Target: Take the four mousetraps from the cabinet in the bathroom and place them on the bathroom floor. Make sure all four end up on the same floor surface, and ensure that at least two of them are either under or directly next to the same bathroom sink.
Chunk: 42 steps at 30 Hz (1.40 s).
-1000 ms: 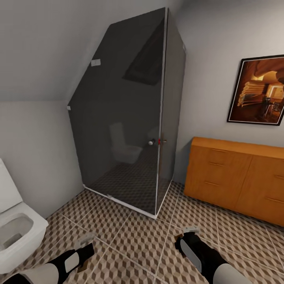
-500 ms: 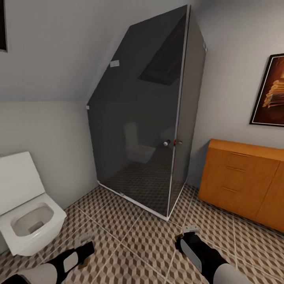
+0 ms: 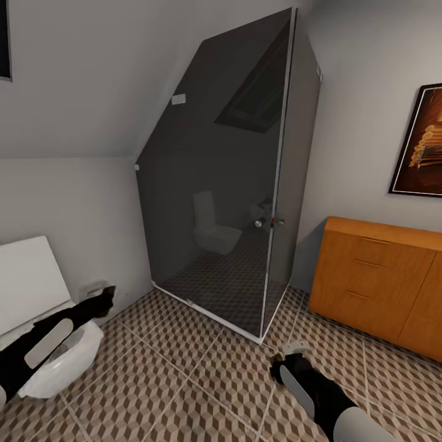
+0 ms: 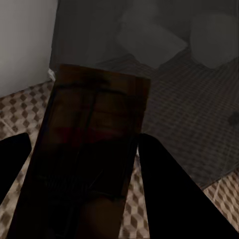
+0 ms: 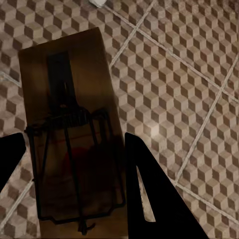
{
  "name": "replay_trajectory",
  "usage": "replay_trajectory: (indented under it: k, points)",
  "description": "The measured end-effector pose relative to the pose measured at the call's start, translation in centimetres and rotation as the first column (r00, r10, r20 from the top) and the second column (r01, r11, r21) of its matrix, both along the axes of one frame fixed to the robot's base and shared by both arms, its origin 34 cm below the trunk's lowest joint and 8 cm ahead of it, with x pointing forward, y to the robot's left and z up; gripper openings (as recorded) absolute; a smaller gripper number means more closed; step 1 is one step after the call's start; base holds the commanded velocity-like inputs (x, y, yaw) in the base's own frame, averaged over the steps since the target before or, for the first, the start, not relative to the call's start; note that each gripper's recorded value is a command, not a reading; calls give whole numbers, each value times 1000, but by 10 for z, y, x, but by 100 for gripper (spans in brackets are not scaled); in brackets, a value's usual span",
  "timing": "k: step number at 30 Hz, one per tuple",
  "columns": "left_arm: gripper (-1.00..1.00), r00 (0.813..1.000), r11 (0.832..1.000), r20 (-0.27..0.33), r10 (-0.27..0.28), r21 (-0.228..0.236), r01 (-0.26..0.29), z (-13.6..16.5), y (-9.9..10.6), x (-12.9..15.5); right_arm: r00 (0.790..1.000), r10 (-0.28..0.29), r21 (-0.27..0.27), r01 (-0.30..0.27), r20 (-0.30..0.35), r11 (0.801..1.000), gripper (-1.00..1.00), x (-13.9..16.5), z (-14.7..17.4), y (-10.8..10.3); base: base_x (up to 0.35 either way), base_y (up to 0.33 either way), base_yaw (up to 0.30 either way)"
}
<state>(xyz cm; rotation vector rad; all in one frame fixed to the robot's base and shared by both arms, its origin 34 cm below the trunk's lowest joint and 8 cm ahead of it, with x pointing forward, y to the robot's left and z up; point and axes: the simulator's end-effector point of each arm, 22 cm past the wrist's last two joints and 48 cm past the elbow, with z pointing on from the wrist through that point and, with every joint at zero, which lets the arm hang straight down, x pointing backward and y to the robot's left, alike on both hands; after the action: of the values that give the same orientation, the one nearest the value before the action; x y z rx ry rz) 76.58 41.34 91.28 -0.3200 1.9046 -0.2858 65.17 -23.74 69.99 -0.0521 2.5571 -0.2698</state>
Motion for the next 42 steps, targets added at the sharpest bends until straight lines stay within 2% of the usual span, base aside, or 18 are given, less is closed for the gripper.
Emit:
replay_trajectory:
  k: [3,6,8,12,17,23,25,28,31,32,34,36,38,39,40,42]
  points:
    - [-100,997,998,60,39,43,-42,44,43,-3,1000,6,7,-6,19,1000,-100,5,7,4,0,0,0]
    - [-100,995,995,84,62,78,-69,64,70,-8,1000,7,6,-7,24,1000,-100,6,9,4,0,0,5]
    - [-100,993,993,98,65,94,-74,74,78,-9,1000,7,6,-7,25,1000,-100,7,10,4,0,0,122]
    - [-100,989,989,134,59,128,-77,97,81,-10,1000,7,6,-7,26,1000,-100,7,10,4,0,0,236]
    - [-100,979,970,148,138,179,-164,114,109,-17,1000,5,4,-5,27,1000,-100,7,10,3,0,0,275]
    - [-100,971,953,126,205,199,-227,109,146,-28,1000,4,4,-4,28,1000,-100,7,10,3,0,0,279]
    - [-100,964,945,93,248,199,-261,92,164,-34,1000,4,4,-4,28,1000,-100,7,10,3,0,0,279]
    - [-100,948,928,76,310,194,-319,71,188,-41,1000,3,6,-3,28,1000,-100,7,10,2,0,0,279]
    - [-100,930,911,54,364,186,-368,45,204,-48,1000,1,7,-1,27,1000,-100,7,10,2,0,0,279]
    - [-100,923,906,32,383,182,-382,29,207,-51,1000,0,8,0,27,1000,-100,7,10,2,0,0,279]
    - [-100,893,889,-85,442,175,-423,-42,207,-69,1000,-2,9,1,26,1000,-100,7,10,2,0,0,279]
    - [-100,873,880,-144,466,184,-439,-81,207,-84,1000,-2,9,2,26,1000,-100,7,10,1,0,0,279]
    - [-100,870,882,-171,462,191,-430,-115,203,-99,1000,-2,10,2,26,1000,-100,7,10,2,0,0,279]
    - [-100,878,889,-170,448,188,-417,-127,198,-103,1000,-2,10,2,26,1000,-100,7,10,1,0,0,279]
    - [-100,893,904,-167,417,177,-389,-151,187,-115,1000,-2,10,2,26,1000,-100,7,10,2,0,0,279]
    - [-100,892,908,-188,411,173,-382,-171,176,-126,1000,-2,10,2,26,1000,-100,7,10,2,0,0,279]
